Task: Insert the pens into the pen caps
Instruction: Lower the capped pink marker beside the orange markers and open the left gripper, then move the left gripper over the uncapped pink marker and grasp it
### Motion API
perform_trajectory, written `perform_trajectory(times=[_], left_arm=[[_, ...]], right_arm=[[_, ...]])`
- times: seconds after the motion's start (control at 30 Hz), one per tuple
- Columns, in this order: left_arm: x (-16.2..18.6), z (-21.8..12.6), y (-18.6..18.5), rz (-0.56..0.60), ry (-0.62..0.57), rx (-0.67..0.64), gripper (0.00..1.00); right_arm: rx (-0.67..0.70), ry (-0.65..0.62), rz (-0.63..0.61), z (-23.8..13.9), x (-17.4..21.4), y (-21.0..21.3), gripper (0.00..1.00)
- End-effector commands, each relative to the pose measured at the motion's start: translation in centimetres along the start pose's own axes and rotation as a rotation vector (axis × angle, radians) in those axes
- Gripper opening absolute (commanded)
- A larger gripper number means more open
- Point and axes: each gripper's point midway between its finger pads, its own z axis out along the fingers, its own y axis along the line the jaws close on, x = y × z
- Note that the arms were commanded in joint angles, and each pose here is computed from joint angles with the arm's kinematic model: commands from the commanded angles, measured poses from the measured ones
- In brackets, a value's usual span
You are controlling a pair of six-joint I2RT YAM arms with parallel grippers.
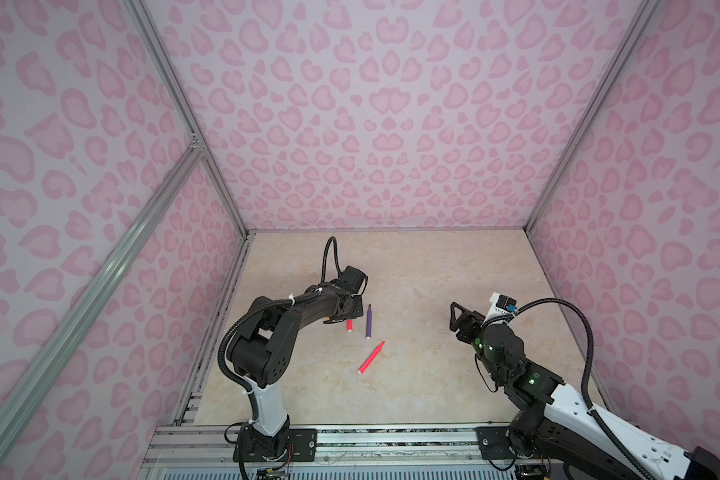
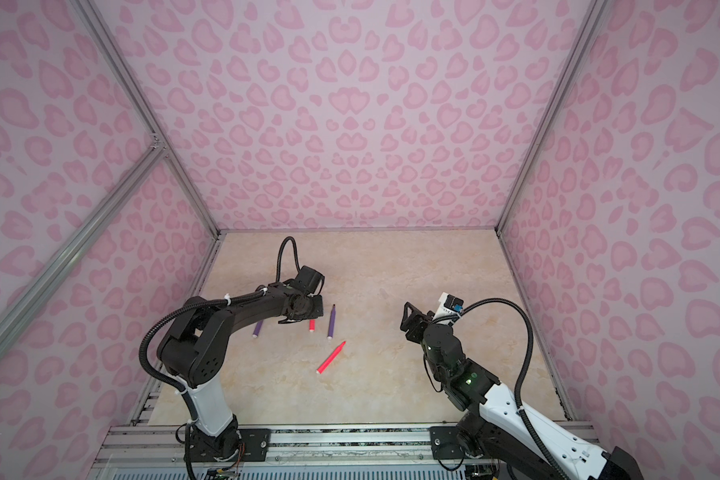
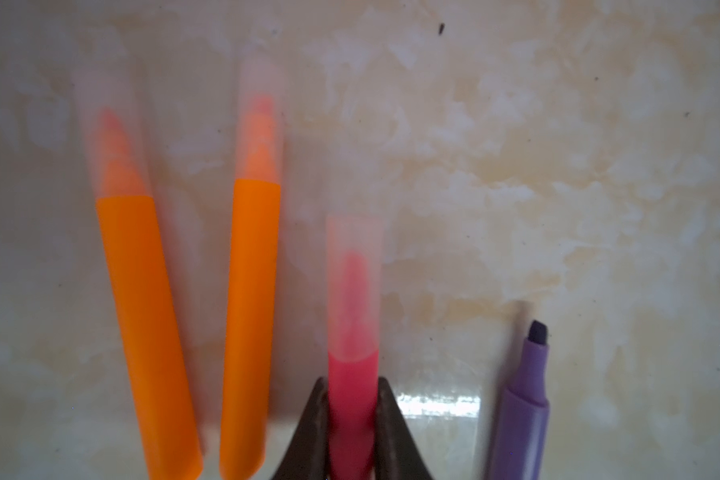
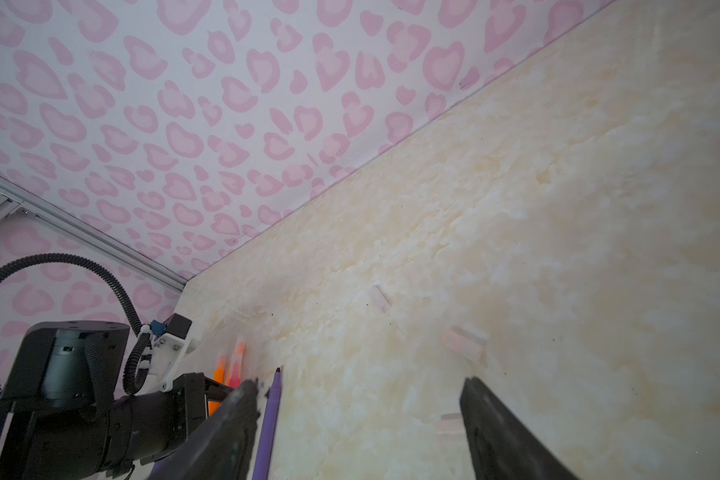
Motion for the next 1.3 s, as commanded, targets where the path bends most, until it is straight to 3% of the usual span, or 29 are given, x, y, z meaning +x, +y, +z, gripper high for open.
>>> perform_trajectory(times=[0.0, 0.33, 0.5, 0.57, 0.77, 1.03, 1.27], left_arm=[[-0.4, -0.7, 0.1, 0.009, -0.019, -0.002, 0.24], [-0.1, -0.5, -1.0, 0.012, 0.0, 0.057, 0.33], [-0.9, -2.8, -1.6, 0.032, -0.079, 0.111, 0.35], [-1.2, -3.9, -2.0, 0.048, -0.114, 0.135, 0.41], [-1.0, -6.8, -4.4, 0.149, -0.188, 0.192, 0.42], [4.8, -7.0, -8.3, 0.367, -0.06, 0.239, 0.38], [10.4, -5.5, -5.2, 0.419, 0.032, 0.136, 0.37]], right_arm=[[0.004, 0.007, -0.018, -0.1, 0.1, -0.3, 0.78], [0.015, 0.03, -0.039, 0.5, 0.3, -0.5, 0.79], [0.107, 0.065, -0.051, 1.5, 0.7, -2.5, 0.78], [0.13, 0.099, -0.044, 2.3, 1.2, -3.3, 0.77], [0.169, 0.18, -0.044, 4.3, 2.7, -3.9, 0.76], [0.237, 0.213, -0.05, 5.5, 2.8, -4.6, 0.74], [0.216, 0.19, -0.031, 4.9, 1.8, -4.5, 0.74]])
